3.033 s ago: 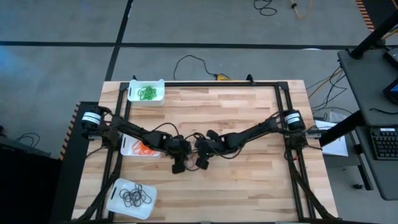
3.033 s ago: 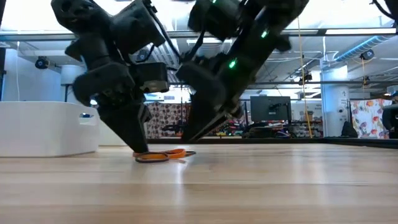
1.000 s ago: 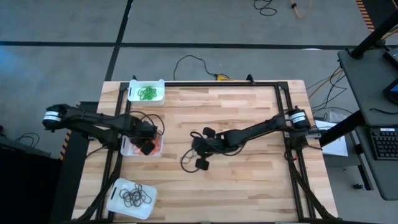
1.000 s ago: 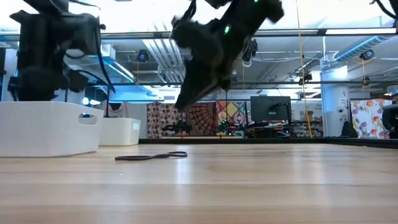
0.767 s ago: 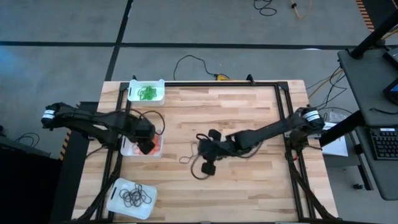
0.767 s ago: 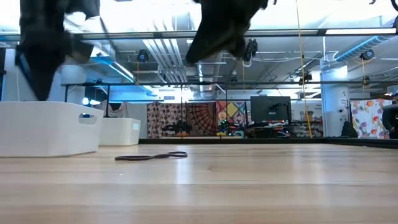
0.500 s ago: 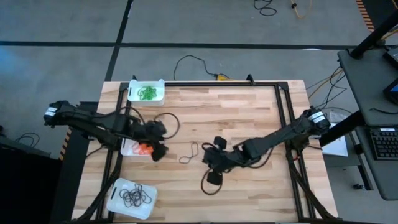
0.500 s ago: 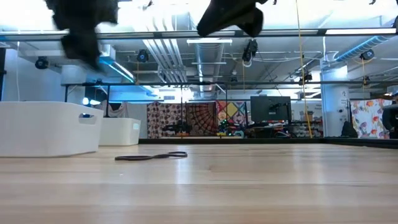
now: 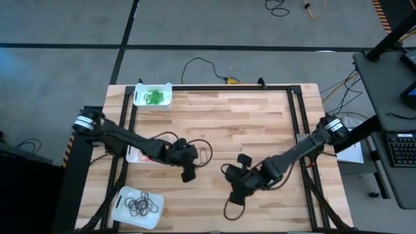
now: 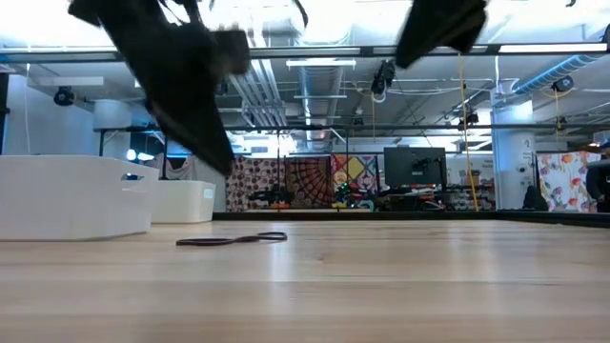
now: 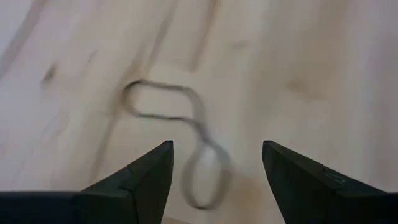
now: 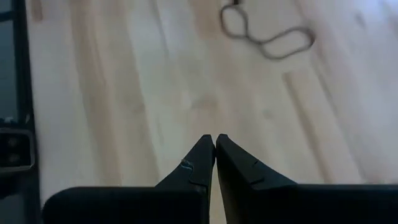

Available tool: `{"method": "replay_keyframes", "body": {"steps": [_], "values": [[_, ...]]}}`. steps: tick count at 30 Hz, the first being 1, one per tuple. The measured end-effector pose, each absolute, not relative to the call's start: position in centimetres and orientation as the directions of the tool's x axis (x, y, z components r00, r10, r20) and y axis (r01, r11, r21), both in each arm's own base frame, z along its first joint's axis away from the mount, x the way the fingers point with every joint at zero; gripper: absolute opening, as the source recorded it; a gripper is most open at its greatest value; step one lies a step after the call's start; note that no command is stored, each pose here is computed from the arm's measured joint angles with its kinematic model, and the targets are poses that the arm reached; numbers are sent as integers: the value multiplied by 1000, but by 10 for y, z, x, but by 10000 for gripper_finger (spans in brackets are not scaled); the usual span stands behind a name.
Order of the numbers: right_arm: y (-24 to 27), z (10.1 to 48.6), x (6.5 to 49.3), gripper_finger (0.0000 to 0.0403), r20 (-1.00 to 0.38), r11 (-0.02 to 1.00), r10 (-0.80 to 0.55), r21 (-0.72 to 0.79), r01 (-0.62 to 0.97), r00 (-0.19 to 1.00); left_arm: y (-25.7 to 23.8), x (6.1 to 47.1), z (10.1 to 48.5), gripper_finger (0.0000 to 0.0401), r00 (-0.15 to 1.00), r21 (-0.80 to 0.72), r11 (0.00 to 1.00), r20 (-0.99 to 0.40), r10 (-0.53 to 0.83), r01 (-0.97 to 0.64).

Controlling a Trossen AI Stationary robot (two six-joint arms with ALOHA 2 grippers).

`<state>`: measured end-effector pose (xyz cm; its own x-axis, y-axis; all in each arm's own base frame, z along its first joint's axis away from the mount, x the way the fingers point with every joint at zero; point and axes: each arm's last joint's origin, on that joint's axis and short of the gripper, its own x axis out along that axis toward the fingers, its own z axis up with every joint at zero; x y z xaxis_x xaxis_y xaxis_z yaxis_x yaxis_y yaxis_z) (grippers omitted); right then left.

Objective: Sort rubber bands into baskets
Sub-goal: Put the black rubber band into the bottom white bin

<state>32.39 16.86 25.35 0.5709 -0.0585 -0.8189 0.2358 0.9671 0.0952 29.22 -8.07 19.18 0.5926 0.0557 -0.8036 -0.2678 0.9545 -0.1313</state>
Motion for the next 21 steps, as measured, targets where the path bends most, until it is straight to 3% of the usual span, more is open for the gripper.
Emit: {"method": "replay_keyframes", "body": {"steps": [7, 11, 13, 17, 21], "values": [[191, 253, 305, 13, -843, 943, -34, 151, 296, 537, -84, 324, 155, 230, 572, -82, 937, -809, 137, -339], [197, 252, 298, 13, -853, 930, -35, 162, 330, 520, -86, 335, 133, 230, 439, -8, 910, -878, 192, -414], [201, 252, 296, 13, -853, 925, -25, 179, 336, 521, -86, 340, 129, 225, 429, -9, 893, -879, 207, -450], [209, 251, 290, 13, -860, 923, 8, 202, 327, 510, -84, 345, 124, 197, 431, -35, 862, -876, 218, -506], [211, 251, 288, 13, -864, 926, 15, 202, 319, 504, -79, 343, 119, 145, 420, -73, 803, -878, 230, -592]]}}
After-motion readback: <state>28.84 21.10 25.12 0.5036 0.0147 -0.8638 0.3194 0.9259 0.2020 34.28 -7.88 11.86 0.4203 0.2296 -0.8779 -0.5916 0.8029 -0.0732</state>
